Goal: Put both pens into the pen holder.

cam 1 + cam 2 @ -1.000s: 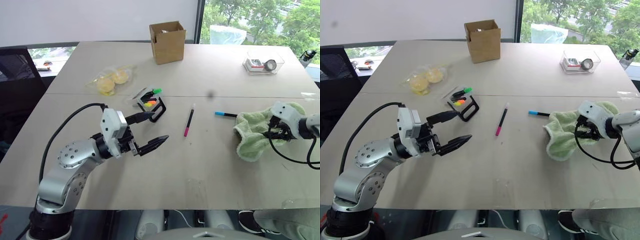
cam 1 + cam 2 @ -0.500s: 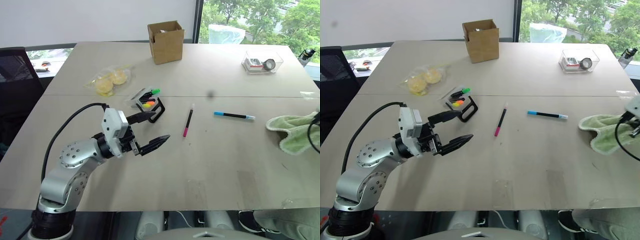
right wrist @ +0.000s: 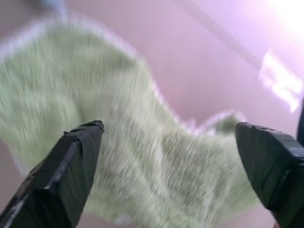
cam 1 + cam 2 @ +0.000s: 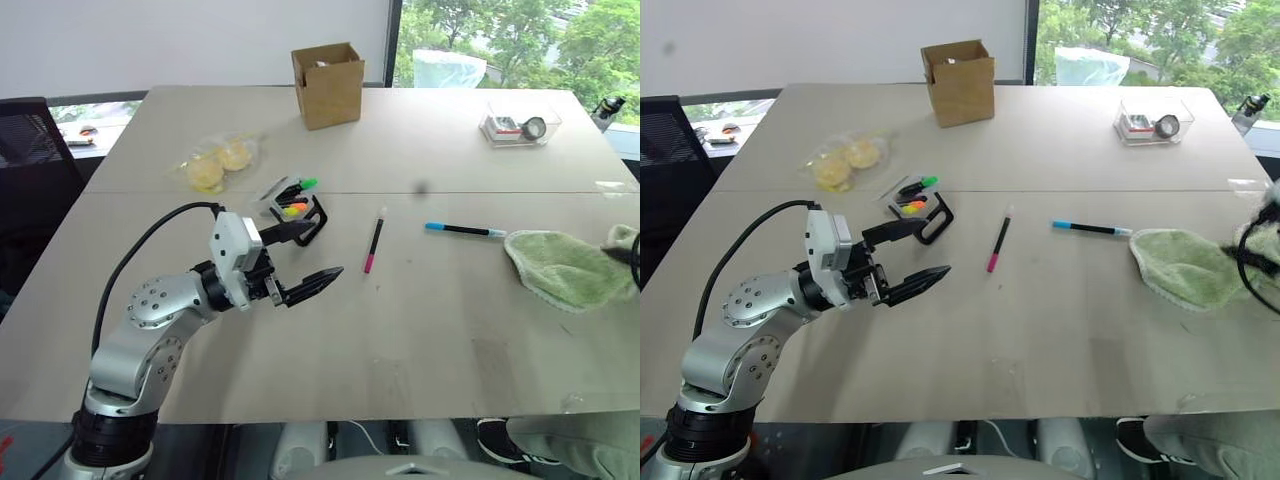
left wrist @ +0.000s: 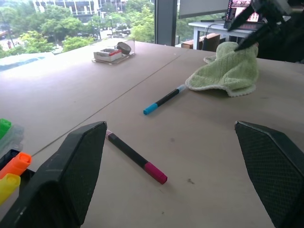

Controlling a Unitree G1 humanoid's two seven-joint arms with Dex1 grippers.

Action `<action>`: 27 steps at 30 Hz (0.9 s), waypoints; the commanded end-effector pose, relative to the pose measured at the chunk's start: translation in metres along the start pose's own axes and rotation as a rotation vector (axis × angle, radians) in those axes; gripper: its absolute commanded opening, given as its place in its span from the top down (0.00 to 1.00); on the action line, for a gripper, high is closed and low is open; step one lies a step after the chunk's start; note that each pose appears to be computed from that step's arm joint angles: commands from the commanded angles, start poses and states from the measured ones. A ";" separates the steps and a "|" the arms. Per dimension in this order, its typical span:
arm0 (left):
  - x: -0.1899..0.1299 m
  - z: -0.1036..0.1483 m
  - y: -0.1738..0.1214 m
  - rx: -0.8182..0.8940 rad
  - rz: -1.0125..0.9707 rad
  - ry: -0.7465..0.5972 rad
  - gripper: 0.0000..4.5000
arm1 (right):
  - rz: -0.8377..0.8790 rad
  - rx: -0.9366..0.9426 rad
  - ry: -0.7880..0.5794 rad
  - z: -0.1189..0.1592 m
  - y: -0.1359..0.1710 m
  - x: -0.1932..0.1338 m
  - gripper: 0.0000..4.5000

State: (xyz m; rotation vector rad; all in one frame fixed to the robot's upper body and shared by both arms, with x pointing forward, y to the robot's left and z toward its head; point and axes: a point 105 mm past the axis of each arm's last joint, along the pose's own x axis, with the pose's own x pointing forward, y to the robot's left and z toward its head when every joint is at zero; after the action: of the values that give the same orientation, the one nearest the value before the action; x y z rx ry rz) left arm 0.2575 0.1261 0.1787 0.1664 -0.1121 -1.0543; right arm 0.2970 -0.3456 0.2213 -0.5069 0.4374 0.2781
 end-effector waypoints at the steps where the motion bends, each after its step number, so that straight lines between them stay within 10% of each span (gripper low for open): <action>1: 0.001 0.007 -0.002 0.026 -0.007 -0.026 0.00 | 0.144 -0.025 -0.174 0.043 0.031 0.003 0.01; 18: -0.008 0.015 -0.016 0.014 -0.132 -0.023 0.00 | 0.552 -0.372 0.094 0.046 0.112 0.157 0.01; 27: -0.003 0.021 -0.011 0.005 -0.114 -0.046 0.00 | 0.628 -0.293 0.241 0.024 0.109 0.157 0.82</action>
State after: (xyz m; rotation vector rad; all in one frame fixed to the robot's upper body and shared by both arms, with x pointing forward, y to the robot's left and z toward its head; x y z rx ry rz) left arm 0.2457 0.1256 0.1835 0.1555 -0.0979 -1.1594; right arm 0.4051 -0.2024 0.1241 -0.6867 0.7493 0.9433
